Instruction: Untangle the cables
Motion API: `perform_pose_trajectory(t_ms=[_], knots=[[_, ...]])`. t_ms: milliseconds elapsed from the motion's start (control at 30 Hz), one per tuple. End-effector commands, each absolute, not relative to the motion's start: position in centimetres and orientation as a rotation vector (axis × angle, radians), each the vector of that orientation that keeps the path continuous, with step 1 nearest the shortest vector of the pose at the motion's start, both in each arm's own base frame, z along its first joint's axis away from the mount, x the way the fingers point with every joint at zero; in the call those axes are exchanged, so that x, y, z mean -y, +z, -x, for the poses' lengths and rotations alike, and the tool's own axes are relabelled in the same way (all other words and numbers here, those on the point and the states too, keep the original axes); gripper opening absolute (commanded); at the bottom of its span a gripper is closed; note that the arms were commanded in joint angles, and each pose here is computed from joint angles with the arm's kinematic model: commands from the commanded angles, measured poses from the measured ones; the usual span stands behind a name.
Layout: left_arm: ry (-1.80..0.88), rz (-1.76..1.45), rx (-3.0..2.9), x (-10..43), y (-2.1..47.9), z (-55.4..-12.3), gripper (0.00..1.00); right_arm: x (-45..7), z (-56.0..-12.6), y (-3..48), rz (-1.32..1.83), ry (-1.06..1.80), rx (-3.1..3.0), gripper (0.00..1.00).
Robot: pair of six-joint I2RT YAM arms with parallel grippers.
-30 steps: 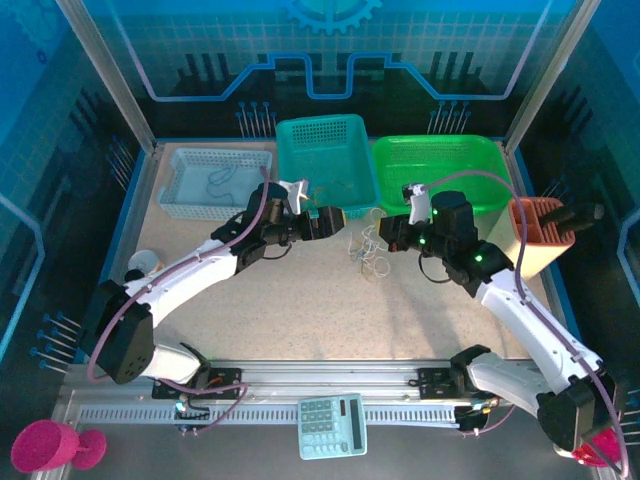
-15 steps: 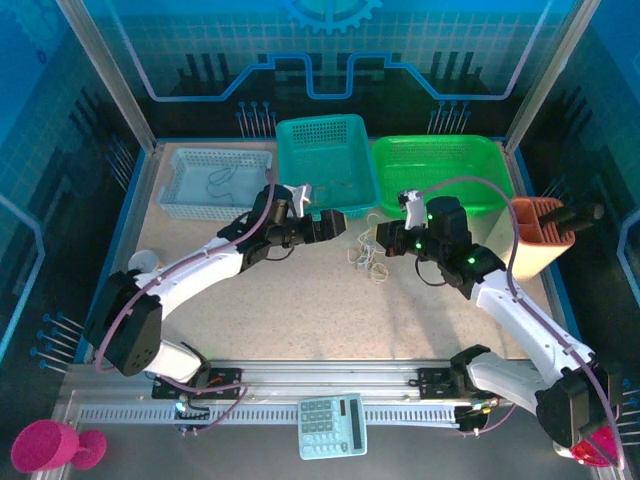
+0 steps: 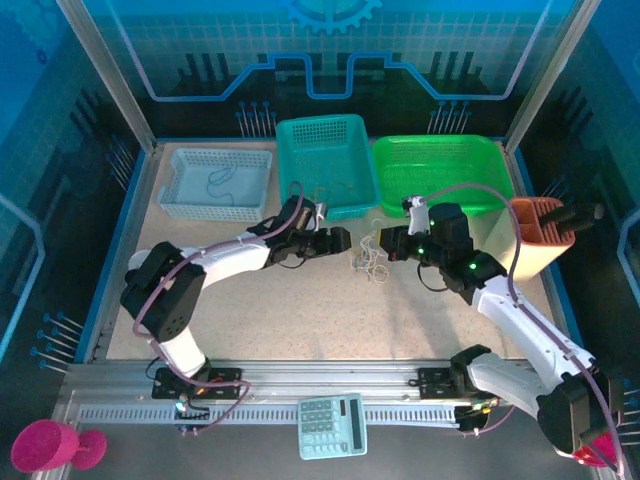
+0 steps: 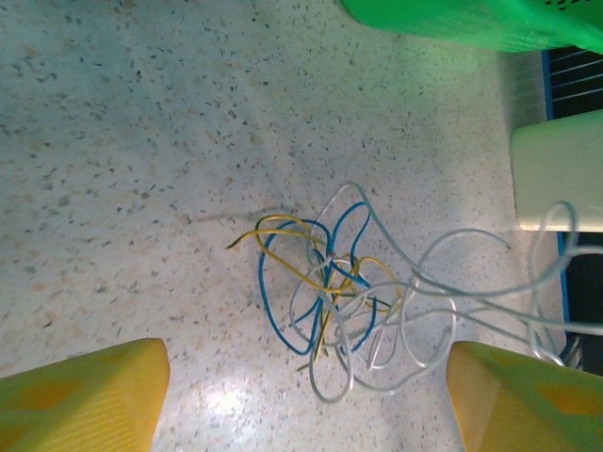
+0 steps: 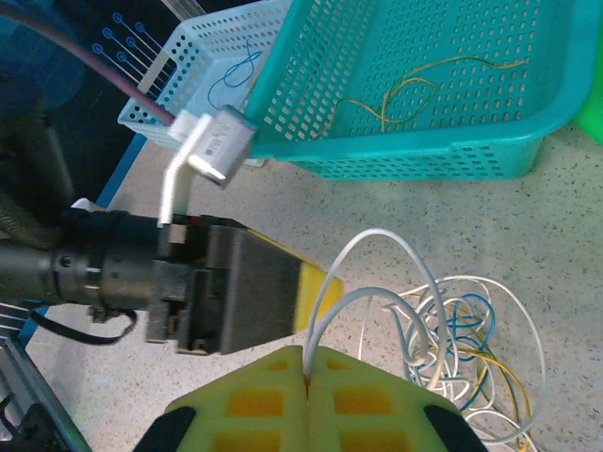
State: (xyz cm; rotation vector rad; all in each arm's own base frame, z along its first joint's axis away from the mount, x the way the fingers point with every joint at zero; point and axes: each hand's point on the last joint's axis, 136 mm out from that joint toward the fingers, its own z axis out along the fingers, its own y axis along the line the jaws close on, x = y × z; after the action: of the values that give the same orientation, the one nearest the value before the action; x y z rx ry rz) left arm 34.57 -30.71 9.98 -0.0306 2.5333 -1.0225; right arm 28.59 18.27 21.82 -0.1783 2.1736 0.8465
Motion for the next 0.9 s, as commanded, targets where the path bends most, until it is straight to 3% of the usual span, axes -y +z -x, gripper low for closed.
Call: perform_pose_trajectory(t_ms=[0,200,367,767,867], knots=[[-1.006,0.051,-2.536,31.9,9.6,-35.7,0.76,-17.6,-28.9,22.3,0.146,0.838,-2.142,0.00],[-1.016,0.099,-2.549,33.1,8.0,-37.1,0.71,-17.6,-28.8,22.2,0.144,0.842,-2.144,0.00],[-1.019,0.116,-2.544,33.6,7.5,-38.0,0.60,-17.5,-28.8,22.2,0.141,0.840,-2.141,0.00],[-1.031,0.065,-2.535,34.3,7.7,-38.1,0.00,-17.0,-28.9,21.5,0.114,0.819,-2.151,0.00],[-1.021,0.035,-2.526,34.1,8.6,-37.8,0.00,-16.6,-28.9,21.1,0.097,0.805,-2.160,0.00]])
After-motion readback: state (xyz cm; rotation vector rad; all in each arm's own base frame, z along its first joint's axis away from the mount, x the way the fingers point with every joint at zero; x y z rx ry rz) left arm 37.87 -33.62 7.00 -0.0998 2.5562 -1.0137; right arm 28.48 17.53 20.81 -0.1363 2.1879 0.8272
